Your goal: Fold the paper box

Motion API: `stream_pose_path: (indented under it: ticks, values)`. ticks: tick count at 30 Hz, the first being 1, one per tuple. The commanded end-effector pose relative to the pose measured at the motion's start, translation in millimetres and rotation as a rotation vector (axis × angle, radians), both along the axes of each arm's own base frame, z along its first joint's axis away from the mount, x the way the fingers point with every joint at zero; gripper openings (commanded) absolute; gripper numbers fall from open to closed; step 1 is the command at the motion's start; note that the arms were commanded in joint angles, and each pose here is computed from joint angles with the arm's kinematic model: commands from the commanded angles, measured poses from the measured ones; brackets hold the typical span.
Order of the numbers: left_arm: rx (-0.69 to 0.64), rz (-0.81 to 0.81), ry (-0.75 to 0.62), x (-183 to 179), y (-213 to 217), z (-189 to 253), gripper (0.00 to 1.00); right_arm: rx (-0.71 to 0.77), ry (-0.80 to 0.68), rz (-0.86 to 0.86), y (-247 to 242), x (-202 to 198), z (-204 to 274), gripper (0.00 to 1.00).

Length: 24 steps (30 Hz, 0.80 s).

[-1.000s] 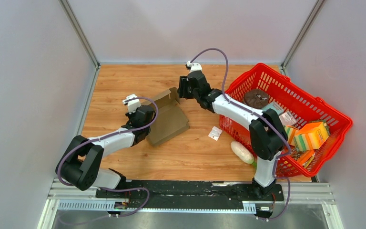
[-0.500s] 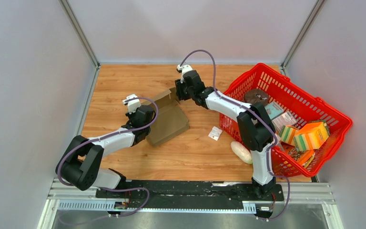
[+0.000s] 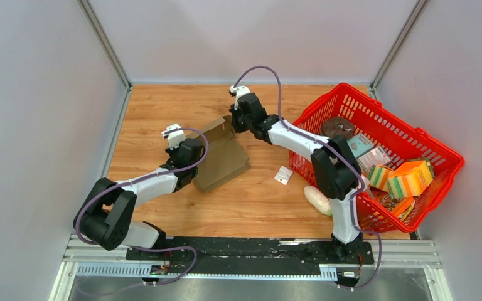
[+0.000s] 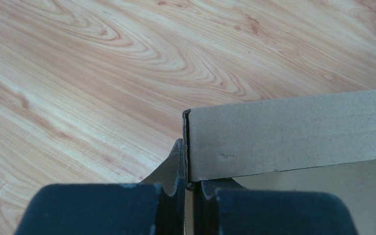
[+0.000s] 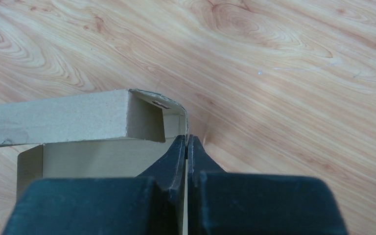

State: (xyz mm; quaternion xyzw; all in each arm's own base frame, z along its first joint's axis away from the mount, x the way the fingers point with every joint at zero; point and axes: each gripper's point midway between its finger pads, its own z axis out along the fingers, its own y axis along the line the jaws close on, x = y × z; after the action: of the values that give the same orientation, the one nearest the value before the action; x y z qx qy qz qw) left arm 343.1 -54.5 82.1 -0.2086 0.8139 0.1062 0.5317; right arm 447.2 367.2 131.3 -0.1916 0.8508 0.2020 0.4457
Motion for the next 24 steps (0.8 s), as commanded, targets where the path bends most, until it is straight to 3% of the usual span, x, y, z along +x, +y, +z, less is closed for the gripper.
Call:
stream_pose_path:
  ticks: [1,10,18,19,20,24]
  values:
    - [-0.037,-0.012,-0.036,9,-8,11,0.0,0.074,-0.036,0.002,14,-14,46,0.0]
    - [-0.04,-0.015,-0.034,9,-9,9,0.0,0.185,0.078,-0.075,14,-36,62,0.0]
    - [-0.043,-0.02,-0.034,9,-10,10,0.0,0.128,0.034,-0.086,14,-25,51,0.01]
    - [-0.043,-0.02,-0.034,9,-10,10,0.0,0.134,0.051,-0.081,16,-27,48,0.12]
    - [-0.042,-0.019,-0.035,9,-10,10,0.0,0.141,0.064,-0.075,18,-29,45,0.16]
    - [-0.043,-0.02,-0.034,9,-10,10,0.0,0.147,0.102,-0.086,16,-33,32,0.21]
